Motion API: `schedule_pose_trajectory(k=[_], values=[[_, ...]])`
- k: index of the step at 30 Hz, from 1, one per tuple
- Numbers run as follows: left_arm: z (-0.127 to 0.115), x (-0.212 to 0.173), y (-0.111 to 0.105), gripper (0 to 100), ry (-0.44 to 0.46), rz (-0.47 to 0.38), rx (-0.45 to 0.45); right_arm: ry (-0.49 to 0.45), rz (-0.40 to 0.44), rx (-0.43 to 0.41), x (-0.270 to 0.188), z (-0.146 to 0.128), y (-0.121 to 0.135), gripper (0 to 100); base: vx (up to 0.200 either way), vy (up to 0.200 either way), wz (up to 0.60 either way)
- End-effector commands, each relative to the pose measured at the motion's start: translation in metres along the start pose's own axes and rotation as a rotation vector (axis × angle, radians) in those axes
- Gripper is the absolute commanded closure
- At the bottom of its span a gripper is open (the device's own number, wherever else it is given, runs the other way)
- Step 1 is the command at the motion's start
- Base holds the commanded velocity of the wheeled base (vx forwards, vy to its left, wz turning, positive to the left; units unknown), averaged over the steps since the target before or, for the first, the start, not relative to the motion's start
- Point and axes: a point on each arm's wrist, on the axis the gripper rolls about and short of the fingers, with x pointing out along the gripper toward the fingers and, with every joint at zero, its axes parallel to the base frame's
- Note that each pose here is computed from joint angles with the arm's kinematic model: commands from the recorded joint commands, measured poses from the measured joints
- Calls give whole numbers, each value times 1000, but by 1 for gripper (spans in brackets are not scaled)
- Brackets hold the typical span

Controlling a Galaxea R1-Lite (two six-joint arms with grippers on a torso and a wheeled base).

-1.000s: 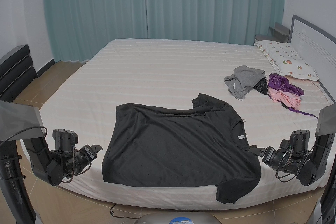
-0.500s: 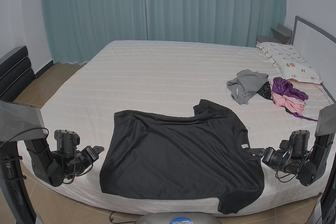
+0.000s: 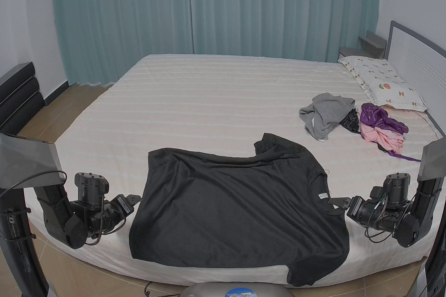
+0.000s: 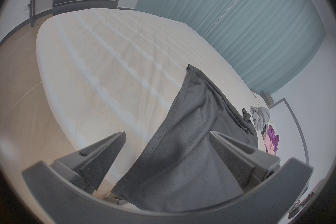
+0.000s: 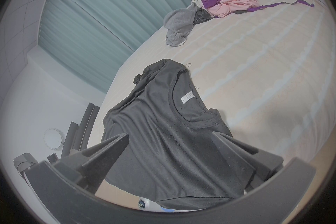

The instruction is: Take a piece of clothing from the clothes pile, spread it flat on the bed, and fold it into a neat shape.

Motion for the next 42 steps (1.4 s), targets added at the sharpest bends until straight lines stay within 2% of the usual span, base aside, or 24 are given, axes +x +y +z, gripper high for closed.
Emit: schedule_pose_trajectory(k=[1,8,14,17,27,33,39,42], values=[[-1,0,0,0,1,2,0,2,-1,1,0,0,0,0,0,-200,0],[2,1,-1,0,-18,2,0,4,-1,3,0,-1,-1,0,0,-29,0],[11,0,0,0,-47,-9,-51,6,-2,3,0,-1,-1,0,0,0,0],[10,0,0,0,-45,-7,-50,13,1,1,1,-3,0,0,200,0,0],[13,3,1,0,-45,-13,-55,27,6,-6,1,-6,3,0,0,0,0],[22,11,-6,0,-79,-42,-64,26,13,6,0,-6,5,0,0,0,0],[50,50,-19,0,-160,-93,-74,28,9,14,1,-7,4,0,0,0,0],[59,78,-20,0,-161,-82,-74,25,5,31,1,-6,2,0,0,0,0]])
